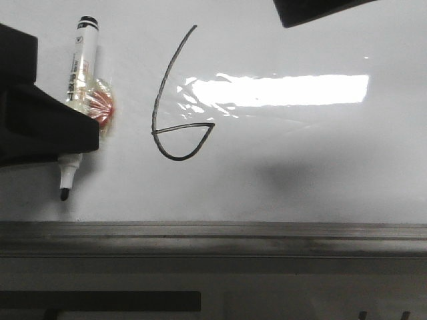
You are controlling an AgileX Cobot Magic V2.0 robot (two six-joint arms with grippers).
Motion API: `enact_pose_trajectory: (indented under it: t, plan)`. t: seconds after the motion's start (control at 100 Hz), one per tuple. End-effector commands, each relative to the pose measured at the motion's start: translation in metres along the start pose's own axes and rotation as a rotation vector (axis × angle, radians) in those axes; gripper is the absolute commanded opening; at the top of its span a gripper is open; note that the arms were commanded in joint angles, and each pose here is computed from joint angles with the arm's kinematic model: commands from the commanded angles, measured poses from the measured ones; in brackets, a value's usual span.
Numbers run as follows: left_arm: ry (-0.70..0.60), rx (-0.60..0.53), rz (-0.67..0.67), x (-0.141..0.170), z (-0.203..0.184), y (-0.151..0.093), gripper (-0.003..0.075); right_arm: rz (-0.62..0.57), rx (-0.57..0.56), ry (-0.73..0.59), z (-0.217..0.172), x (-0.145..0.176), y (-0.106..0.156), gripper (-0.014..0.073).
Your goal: Write number 6 on whiteboard
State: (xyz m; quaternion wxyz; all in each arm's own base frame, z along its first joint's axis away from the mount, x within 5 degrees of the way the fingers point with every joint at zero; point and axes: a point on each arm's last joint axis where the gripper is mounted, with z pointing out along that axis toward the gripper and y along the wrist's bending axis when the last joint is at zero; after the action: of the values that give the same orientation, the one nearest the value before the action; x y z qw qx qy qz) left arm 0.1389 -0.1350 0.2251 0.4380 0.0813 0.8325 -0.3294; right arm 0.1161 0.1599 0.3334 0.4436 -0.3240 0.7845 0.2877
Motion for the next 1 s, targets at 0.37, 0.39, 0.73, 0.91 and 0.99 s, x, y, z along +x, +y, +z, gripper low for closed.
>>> enact_pose_trajectory:
  t: [0.37,0.39,0.73,0.91,0.99]
  plan:
    - [-0.186,0.081,0.043,-0.024,-0.003,-0.011,0.0330,-0.017,-0.001,-0.110,-0.008,-0.016,0.001,0.0417]
    - [-0.186,0.080,0.041,-0.024,-0.003,-0.011,0.0355,-0.017,-0.001,-0.110,-0.008,-0.016,0.001,0.0417]
    - [-0.197,0.088,0.030,-0.025,-0.005,-0.012,0.0398,-0.017,-0.001,-0.110,-0.008,-0.016,0.001,0.0412]
    - [-0.280,0.138,0.025,-0.036,-0.025,-0.017,0.0375,-0.033,0.001,-0.136,-0.016,-0.018,0.001,0.0073]
    - [-0.328,0.169,0.022,-0.041,-0.039,-0.020,0.0296,-0.047,0.002,-0.166,-0.025,-0.018,0.001,-0.0065]
